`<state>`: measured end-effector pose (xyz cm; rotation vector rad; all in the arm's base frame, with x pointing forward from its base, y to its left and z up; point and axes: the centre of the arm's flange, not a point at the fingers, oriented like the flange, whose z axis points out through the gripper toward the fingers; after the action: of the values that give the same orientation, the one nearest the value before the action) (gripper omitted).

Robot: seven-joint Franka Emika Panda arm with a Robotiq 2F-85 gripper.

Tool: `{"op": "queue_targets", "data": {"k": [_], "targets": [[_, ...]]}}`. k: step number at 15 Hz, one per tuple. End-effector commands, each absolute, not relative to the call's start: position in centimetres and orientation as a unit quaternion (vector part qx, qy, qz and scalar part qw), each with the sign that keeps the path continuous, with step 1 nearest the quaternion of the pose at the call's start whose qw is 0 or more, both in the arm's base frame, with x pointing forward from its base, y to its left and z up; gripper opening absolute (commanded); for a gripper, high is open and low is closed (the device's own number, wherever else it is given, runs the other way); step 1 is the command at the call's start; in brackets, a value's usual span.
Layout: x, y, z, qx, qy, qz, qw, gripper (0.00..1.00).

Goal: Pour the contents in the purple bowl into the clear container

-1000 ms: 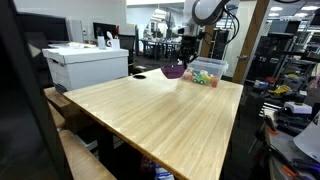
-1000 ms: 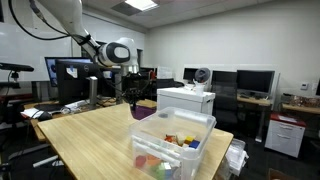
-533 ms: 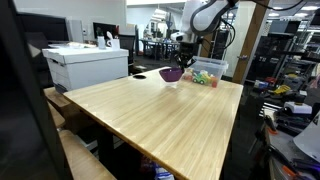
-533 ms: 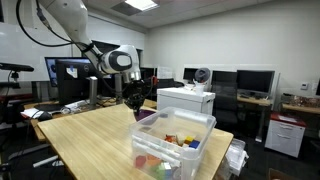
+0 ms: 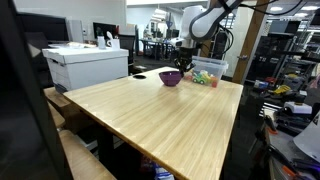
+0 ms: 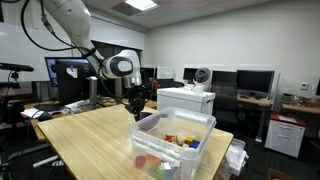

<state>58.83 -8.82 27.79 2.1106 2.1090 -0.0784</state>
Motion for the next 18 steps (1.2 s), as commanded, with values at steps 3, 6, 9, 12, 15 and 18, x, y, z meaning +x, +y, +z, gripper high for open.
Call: {"op": "queue_targets", "data": {"k": [3,6,9,12,15,18], "targets": [[57.1,-8.4,32.4,0.698,0.712,-0.024,0.077,0.48],[56.4,-8.2,36.5,0.698,0.711,-0.014,0.083,0.62],[56.7,-8.1,39.0,0.712,0.696,-0.012,0.09,0.93],[56.7,-8.0,39.8,0.71,0.697,-0.013,0.099,1.0],[57.1,-8.1,44.0,0.716,0.688,0.009,0.117,1.0],[57.8,-8.4,47.6,0.718,0.682,0.028,0.14,1.0]]}}
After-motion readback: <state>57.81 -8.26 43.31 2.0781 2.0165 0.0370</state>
